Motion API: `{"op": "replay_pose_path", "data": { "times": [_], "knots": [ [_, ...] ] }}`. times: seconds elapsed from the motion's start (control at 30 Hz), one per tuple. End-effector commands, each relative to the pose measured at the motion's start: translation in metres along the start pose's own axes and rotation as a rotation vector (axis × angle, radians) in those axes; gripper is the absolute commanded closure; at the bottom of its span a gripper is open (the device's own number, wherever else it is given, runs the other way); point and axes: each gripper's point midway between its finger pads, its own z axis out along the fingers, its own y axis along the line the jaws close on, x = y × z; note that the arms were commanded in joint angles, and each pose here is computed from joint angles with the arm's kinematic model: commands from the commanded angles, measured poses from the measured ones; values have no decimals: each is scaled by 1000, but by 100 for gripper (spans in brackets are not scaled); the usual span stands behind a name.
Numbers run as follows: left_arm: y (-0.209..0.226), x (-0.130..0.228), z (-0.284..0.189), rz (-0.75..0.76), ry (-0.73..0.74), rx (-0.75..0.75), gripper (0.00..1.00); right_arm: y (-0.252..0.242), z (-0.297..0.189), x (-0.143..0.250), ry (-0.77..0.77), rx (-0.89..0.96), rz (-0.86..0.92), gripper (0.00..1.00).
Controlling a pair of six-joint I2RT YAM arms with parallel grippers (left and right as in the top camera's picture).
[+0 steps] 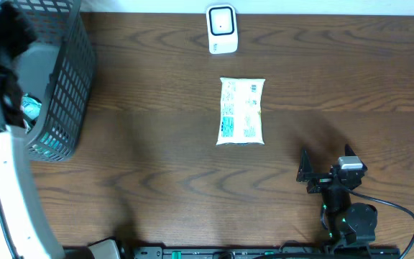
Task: Scan the item barcode
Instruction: 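Release the white bag and move the left gripper back to the basket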
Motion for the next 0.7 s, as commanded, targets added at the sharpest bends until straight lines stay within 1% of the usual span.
{"op": "replay_pose_path", "data": {
  "times": [0.0, 0.1, 0.17, 0.23, 0.3, 0.5, 0.53, 0.57, 0.6, 0.67],
  "knots": [
    [46, 28, 32, -3, 117, -126, 3, -1, 0, 0, -1, 5, 10, 1],
    [75, 68, 57, 6, 272, -200, 3, -1, 0, 0, -1, 5, 10, 1],
    [88, 93, 73, 7, 363, -232, 4, -1, 0, 0, -1, 5, 10, 1],
    [94, 113, 88, 10, 426, -247, 6, -1, 0, 0, -1, 5, 11, 1],
    [95, 133, 105, 18, 480, -253, 6, -1, 0, 0, -1, 5, 10, 1],
    [86, 174, 139, 50, 580, -245, 7, -1, 0, 0, -1, 5, 10, 1],
    [83, 180, 142, 56, 594, -242, 14, -1, 0, 0, -1, 5, 10, 1],
    [80, 186, 145, 62, 607, -237, 18, -1, 0, 0, -1, 5, 10, 1],
    [75, 191, 148, 72, 619, -231, 20, -1, 0, 0, -1, 5, 11, 1],
    [66, 201, 154, 86, 635, -219, 21, -1, 0, 0, -1, 5, 11, 1]
  ]
}}
